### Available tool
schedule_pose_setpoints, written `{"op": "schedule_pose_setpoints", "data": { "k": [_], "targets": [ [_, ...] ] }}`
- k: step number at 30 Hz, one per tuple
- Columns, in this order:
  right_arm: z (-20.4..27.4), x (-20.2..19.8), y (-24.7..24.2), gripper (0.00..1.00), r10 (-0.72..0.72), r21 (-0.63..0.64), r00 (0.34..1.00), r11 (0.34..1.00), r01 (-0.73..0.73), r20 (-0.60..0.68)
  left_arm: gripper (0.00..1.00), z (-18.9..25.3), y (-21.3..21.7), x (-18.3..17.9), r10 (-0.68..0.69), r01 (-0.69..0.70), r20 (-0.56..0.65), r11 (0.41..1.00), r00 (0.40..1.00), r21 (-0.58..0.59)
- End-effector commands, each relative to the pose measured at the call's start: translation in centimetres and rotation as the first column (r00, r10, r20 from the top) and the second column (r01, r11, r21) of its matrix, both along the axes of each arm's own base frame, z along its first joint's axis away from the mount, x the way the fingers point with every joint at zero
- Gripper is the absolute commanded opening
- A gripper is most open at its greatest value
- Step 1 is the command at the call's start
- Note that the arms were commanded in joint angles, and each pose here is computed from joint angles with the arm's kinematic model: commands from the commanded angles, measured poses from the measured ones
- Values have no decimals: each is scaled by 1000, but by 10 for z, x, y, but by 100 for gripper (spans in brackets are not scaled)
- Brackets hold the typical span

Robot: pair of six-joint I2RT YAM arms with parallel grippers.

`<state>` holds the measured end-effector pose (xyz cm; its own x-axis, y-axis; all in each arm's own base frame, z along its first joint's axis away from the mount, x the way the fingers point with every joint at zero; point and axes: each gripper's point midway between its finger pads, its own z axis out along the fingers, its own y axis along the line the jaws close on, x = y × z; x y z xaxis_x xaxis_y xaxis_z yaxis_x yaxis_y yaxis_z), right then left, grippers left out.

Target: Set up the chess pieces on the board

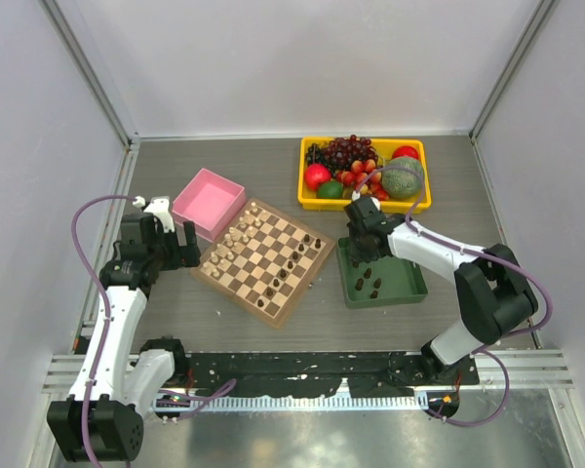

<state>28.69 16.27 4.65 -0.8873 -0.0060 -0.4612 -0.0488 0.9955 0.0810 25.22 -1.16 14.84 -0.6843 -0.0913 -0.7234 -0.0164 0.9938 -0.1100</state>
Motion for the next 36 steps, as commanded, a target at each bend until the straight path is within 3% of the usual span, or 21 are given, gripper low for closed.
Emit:
{"op": "schedule_pose_setpoints", "data": {
  "k": [1, 12, 24, 36],
  "targets": [
    [10, 12, 6, 27, -7, 6, 999, 1000, 7, 45, 99, 14, 1, 7, -9, 9, 40, 1000, 999, 9],
    [29, 14, 16, 8, 67, 1, 995, 998, -67, 71, 99, 13, -1, 7, -13, 13, 37, 1000, 999, 5],
    [114, 11, 51, 7, 199, 47, 952, 975, -216, 234, 99, 13, -1, 7, -15, 15, 34, 1000, 999, 0],
    [94, 20, 108, 7, 319, 50, 928, 941, -334, 195, 99, 13, -2, 6, -16, 16, 36, 1000, 999, 0]
  ]
}}
